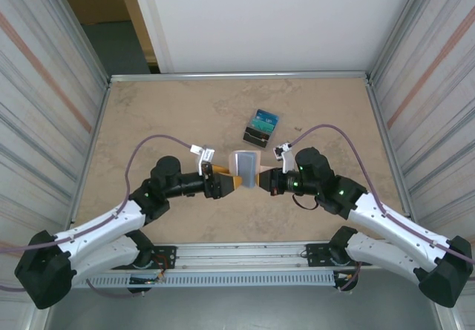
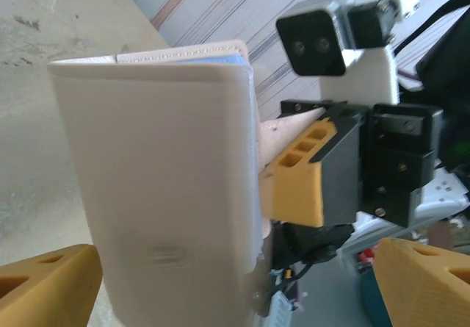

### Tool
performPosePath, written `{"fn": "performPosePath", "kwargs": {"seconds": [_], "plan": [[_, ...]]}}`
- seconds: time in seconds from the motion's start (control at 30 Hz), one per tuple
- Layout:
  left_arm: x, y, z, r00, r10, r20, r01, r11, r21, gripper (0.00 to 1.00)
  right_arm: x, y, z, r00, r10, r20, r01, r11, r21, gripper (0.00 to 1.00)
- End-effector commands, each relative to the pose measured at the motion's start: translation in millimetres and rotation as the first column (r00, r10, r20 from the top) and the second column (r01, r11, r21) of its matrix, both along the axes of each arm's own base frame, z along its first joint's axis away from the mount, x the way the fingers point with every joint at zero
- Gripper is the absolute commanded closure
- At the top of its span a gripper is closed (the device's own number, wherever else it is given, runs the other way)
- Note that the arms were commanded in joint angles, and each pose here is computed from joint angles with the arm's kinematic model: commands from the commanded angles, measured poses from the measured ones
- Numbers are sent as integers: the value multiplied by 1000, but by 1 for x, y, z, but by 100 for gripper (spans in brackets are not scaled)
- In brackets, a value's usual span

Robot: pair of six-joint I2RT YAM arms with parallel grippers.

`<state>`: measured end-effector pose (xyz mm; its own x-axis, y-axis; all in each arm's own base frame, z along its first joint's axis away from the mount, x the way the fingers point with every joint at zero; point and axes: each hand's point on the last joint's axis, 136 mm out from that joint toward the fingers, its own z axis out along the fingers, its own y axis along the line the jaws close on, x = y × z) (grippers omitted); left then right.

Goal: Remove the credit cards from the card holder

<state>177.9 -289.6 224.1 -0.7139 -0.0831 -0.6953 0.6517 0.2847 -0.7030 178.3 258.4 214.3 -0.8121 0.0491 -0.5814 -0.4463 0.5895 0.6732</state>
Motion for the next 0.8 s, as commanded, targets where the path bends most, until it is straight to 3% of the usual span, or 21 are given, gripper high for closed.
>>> {"fn": "performPosePath", "kwargs": {"seconds": [0.0, 0.13, 0.23, 0.37, 0.43, 0.77], "plan": [[4, -7, 0, 998, -20, 63, 18, 999, 34, 3, 8, 0, 14, 999, -46, 13, 46, 999, 8, 100], [15, -18, -8, 997, -39, 62, 33, 995, 94, 11, 16, 3, 12, 998, -63, 1, 63, 998, -27, 100], [24, -28, -17, 998, -49, 45, 44, 993, 108, 28, 21, 11, 11, 999, -49, 2, 49, 998, -26, 100], [33, -34, -26, 999, -41, 14, 40, 993, 111, 63, 30, 15, 0, 998, -62, -33, 59, 996, -60, 100], [34, -34, -25, 999, -41, 24, 38, 994, 107, 73, 31, 17, -2, 998, -61, -33, 59, 997, -59, 100], [35, -20, -22, 999, 7, 48, -13, 991, 131, 96, 37, 8, -6, 995, -95, -33, 94, 995, -37, 97]]}}
